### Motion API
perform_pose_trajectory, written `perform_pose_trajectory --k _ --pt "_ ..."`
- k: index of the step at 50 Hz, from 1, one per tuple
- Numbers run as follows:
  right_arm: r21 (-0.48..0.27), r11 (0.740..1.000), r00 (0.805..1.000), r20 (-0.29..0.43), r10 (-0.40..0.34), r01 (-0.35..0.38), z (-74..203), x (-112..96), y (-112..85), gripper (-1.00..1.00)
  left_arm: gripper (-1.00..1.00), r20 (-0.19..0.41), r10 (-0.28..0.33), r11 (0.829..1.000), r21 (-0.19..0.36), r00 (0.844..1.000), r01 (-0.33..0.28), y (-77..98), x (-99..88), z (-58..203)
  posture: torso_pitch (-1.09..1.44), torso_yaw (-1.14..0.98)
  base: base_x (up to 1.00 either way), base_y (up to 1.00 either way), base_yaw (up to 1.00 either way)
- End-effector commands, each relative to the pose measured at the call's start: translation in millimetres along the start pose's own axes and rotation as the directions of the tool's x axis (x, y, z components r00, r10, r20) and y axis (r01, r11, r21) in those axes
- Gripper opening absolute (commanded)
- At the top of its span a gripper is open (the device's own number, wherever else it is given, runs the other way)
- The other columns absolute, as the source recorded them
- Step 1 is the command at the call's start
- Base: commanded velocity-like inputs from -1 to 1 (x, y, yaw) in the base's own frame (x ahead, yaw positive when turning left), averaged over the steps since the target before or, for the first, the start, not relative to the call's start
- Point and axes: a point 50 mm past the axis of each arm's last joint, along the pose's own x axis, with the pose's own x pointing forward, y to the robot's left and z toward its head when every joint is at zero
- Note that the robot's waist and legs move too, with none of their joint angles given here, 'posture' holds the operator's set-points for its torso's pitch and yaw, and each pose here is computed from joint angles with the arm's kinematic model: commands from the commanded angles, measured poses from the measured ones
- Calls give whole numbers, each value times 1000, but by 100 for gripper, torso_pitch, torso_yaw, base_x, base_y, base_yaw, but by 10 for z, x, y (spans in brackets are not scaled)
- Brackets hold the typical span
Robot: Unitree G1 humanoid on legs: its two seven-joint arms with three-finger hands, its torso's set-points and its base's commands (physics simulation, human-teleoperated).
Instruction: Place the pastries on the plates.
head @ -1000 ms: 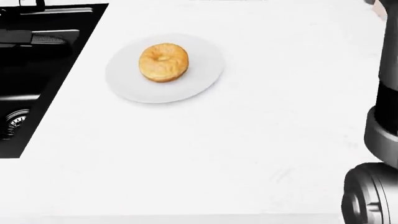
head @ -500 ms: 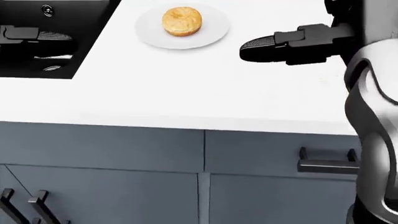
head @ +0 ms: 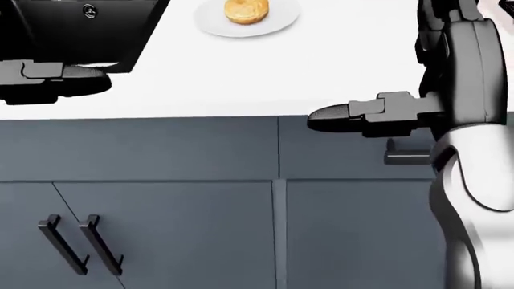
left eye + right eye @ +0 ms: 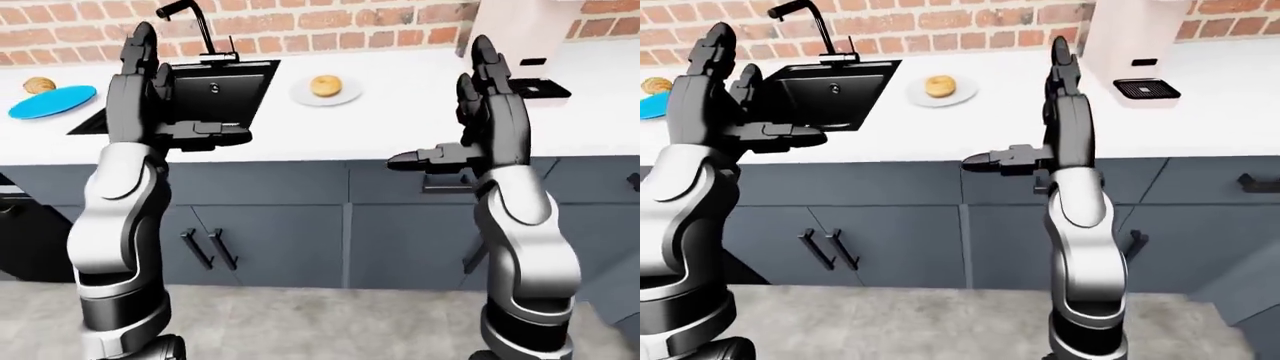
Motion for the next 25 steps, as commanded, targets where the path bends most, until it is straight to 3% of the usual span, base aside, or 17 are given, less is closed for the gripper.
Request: perform_pose_trajectory --k 1,25 --pt "3 1000 996 92 17 -17 172 -19 24 100 100 87 33 999 8 996 -34 69 -19 204 0 0 0 59 0" --pt "6 1000 993 116 29 -30 198 -89 27 100 100 106 23 999 27 994 -26 64 -20 231 0 0 22 70 0"
